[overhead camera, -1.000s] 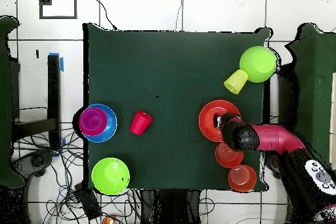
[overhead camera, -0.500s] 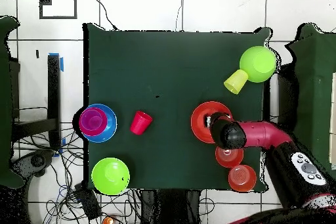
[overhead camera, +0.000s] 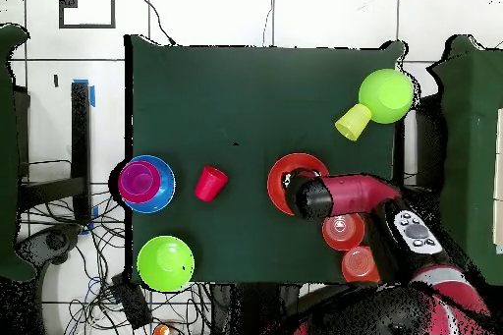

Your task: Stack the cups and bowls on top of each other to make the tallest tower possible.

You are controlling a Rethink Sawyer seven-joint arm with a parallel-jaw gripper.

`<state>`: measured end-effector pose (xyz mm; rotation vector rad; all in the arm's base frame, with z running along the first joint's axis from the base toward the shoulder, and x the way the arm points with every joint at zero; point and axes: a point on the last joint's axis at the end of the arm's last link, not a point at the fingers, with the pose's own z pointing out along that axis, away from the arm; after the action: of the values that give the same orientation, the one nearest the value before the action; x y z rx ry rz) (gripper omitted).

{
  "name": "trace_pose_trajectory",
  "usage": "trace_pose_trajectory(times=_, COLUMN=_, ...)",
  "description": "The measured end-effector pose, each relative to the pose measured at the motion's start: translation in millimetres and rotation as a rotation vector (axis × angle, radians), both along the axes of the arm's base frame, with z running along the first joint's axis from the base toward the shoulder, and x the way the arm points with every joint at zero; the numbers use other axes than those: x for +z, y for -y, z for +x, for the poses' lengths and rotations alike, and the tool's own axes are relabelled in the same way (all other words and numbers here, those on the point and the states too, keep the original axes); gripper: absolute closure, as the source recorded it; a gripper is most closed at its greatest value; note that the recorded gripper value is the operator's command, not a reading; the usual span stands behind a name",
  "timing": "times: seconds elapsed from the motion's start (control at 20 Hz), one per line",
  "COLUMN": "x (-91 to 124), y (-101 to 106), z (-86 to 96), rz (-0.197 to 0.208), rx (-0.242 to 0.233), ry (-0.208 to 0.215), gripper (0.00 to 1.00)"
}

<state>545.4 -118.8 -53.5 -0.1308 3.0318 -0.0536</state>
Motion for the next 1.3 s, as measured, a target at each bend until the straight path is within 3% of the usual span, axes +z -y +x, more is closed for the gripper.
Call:
trace_pose_trajectory(times=0.55, x=2, y=-57, z=-10.8, rz=-0.073, rx=-0.104, ry=-0.060, gripper=0.00)
trace_pose_trajectory(times=1.3, x=2, y=-73, z=-12.0, rz=-0.099, rx=-0.217, ry=-0.098, gripper=0.00)
